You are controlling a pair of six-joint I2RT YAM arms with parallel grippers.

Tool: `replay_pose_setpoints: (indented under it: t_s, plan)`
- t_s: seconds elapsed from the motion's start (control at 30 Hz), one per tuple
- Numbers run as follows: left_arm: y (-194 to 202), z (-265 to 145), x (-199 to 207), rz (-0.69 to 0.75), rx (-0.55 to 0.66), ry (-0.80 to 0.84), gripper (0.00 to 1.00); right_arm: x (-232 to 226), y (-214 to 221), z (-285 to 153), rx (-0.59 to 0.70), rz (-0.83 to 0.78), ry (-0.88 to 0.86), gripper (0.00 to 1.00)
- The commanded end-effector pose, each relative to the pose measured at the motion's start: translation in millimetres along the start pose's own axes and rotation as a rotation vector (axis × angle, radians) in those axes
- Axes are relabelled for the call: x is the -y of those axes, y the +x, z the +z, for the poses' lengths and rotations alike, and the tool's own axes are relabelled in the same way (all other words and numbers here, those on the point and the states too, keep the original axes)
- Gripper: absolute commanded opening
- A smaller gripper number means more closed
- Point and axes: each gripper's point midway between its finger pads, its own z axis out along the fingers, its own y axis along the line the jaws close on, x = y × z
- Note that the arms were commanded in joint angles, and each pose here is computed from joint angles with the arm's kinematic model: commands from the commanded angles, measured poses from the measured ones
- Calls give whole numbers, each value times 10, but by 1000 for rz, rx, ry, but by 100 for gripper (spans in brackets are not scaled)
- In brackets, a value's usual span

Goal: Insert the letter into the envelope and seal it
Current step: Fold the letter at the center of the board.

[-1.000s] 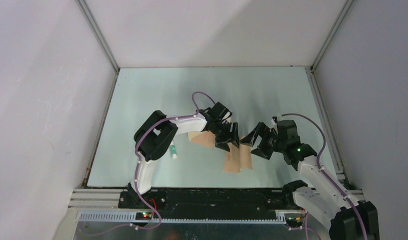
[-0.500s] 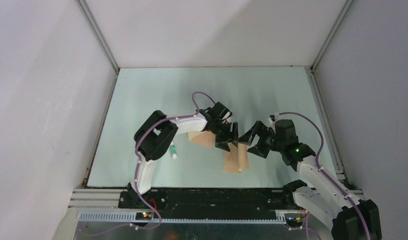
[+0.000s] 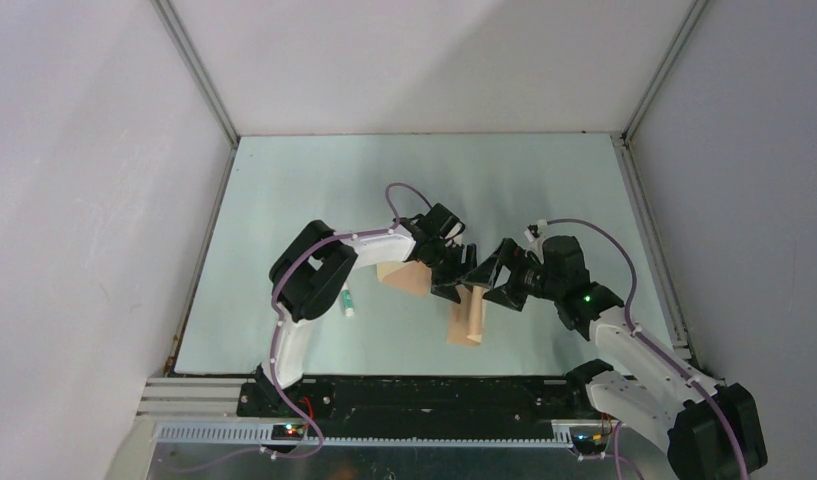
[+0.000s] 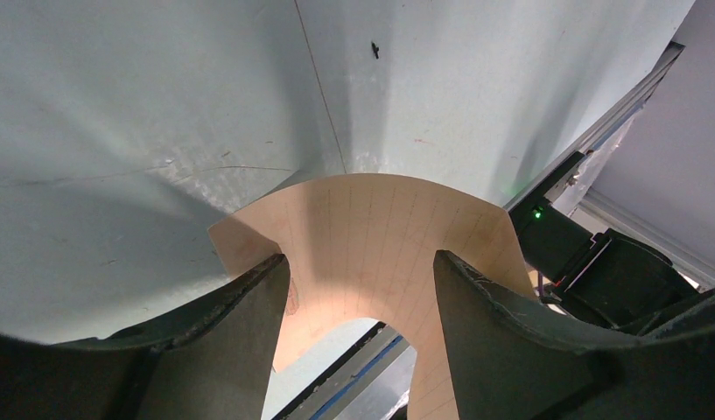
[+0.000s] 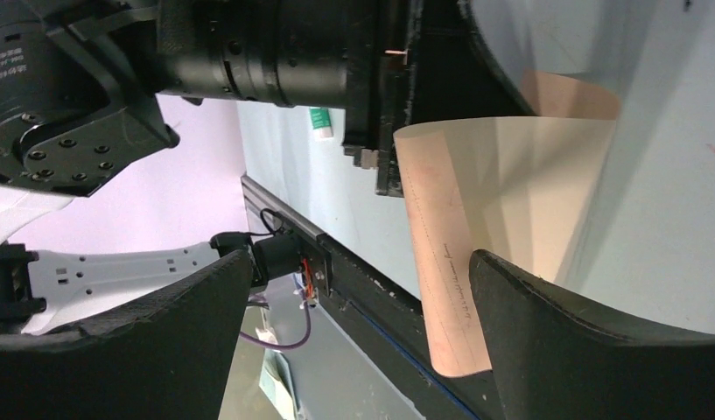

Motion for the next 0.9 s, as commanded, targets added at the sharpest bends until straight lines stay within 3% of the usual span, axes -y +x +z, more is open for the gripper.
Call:
replay_pose_setpoints:
  t_s: [0.0,0.5,0.87]
  plan:
    - [66,159,-440,-14,-23,-149,71,-350,-74,-9,10,-59,-109,97]
    - [20,127,-402,-5,-19,-146,71,-8,-47,104,0,-51,30,97]
    - [36,88,-424,-7,-13,-156,71,-15,-81,53,32,-65,36,97]
